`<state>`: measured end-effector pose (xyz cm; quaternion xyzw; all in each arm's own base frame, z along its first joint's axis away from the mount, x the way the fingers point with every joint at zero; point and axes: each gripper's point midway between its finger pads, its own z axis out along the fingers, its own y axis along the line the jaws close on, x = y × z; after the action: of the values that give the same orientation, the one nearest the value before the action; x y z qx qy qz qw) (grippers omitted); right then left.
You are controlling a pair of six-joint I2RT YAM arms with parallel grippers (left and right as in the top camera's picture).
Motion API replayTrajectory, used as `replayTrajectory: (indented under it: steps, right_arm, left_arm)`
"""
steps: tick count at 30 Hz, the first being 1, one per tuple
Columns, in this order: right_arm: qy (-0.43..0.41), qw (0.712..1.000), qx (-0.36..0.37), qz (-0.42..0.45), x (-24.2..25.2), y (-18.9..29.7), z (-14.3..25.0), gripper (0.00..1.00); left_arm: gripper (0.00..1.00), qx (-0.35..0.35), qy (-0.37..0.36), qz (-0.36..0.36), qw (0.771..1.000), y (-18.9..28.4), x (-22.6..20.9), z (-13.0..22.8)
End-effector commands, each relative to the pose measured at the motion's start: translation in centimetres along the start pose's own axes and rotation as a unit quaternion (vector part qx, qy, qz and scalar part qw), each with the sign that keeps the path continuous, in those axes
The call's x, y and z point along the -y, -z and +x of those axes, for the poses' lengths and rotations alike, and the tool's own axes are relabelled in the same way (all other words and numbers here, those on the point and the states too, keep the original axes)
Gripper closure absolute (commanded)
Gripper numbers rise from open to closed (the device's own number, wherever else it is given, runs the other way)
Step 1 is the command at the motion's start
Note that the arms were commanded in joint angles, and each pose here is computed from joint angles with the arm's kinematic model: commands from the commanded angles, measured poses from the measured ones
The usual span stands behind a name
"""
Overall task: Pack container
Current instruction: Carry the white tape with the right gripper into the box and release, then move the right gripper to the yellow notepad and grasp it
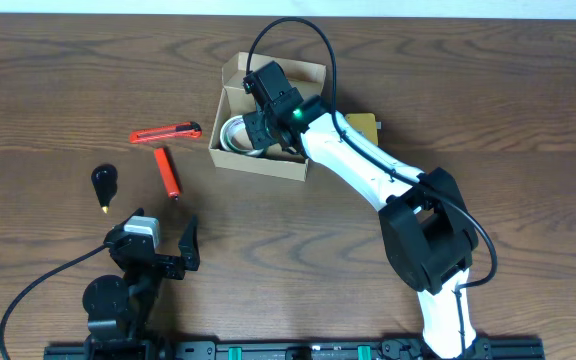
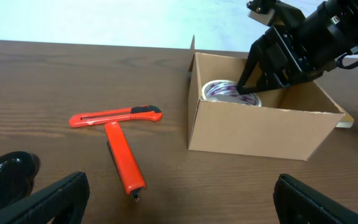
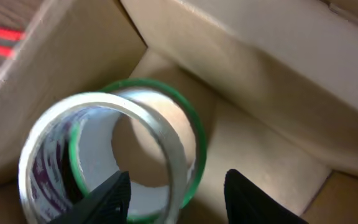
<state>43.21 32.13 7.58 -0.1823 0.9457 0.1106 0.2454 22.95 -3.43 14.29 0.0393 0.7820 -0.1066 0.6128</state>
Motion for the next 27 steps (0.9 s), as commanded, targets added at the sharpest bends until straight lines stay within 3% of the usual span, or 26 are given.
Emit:
replayTrajectory:
  steps: [1, 8, 13, 17, 21, 27]
  right_arm:
    - [0.006, 1.000, 0.020, 0.001, 0.1, 2.1, -2.3, 0.49]
    - [-0.037, 0.998, 0.035, 0.027, 5.2, 9.7, -5.4, 0.50]
    - [-0.109, 0.992, 0.001, 0.071, 12.8, 11.5, -3.8, 0.42]
    - [-0.149, 0.983, -0.039, 0.100, 17.5, 10.6, -0.8, 0.32]
    - [-0.158, 0.980, -0.061, 0.100, 18.4, 8.2, 1.8, 0.29]
    - [-0.151, 0.981, -0.070, 0.099, 18.1, 4.6, 4.6, 0.08]
  left_arm:
    - [0.05, -0.011, -0.004, -0.005, 1.000, -0.3, -0.3, 1.1]
    - [0.05, -0.011, -0.005, -0.005, 1.000, -0.3, -0.3, 1.1]
    - [0.05, -0.011, -0.005, -0.005, 1.000, -0.3, -0.3, 1.1]
    - [0.05, -0.011, -0.004, -0.005, 1.000, -0.3, -0.3, 1.1]
    - [0.05, -0.011, -0.004, -0.005, 1.000, -0.3, -0.3, 1.1]
    - [0.05, -0.011, -0.004, -0.005, 1.000, -0.3, -0.3, 1.1]
